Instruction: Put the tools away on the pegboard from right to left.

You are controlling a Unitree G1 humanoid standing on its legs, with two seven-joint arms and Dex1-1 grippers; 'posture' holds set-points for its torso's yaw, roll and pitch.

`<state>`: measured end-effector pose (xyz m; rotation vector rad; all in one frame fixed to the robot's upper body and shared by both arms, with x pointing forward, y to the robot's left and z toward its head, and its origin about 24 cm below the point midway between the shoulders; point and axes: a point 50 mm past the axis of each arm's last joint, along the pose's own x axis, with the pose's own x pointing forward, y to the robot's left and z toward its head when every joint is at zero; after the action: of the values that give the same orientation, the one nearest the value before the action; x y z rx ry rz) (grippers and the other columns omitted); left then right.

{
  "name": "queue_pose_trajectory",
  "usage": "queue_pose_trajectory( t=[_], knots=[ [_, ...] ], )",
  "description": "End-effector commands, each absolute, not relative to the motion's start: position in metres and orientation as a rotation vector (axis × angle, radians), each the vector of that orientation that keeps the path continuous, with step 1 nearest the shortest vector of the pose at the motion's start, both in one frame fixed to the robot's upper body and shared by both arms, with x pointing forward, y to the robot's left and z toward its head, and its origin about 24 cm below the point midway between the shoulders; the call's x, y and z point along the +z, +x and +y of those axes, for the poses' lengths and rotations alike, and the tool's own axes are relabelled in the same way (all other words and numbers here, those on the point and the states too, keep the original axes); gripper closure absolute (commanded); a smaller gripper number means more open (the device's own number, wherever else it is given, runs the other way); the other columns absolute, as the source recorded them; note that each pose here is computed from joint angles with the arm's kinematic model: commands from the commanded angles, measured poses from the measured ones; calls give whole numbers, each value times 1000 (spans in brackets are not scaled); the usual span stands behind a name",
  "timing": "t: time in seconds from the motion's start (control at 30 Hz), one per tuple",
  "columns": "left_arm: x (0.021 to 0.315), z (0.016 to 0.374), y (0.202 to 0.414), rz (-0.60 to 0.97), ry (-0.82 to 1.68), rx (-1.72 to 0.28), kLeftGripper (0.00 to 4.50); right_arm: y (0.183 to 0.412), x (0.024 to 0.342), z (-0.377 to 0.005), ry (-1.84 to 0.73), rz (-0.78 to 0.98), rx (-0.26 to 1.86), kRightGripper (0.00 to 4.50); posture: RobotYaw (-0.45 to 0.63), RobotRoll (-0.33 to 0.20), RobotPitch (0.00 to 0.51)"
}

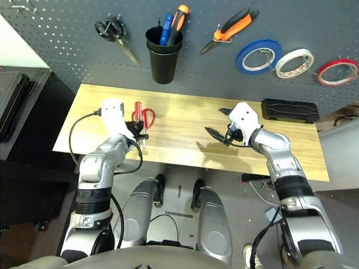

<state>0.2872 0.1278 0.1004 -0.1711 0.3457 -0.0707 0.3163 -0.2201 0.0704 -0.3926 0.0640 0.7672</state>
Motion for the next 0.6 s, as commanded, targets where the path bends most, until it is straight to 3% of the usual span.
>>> queue_pose_trajectory(
  t=[0.03,0.3,0.43,0.6],
  knots=[
    [103,121,275,288,-255,-95,3699,316,64,-222,-388,72,784,0,381,0,273],
    [140,126,267,-16,-344,-157,3699,318,72,-230,-344,4,796,0,393,0,273],
    [173,125,268,-190,-353,-208,3699,310,88,-246,-275,-94,800,0,380,0,273],
    [202,118,271,-294,-342,-286,3699,304,107,-260,-203,-207,798,0,339,0,270]
  ],
)
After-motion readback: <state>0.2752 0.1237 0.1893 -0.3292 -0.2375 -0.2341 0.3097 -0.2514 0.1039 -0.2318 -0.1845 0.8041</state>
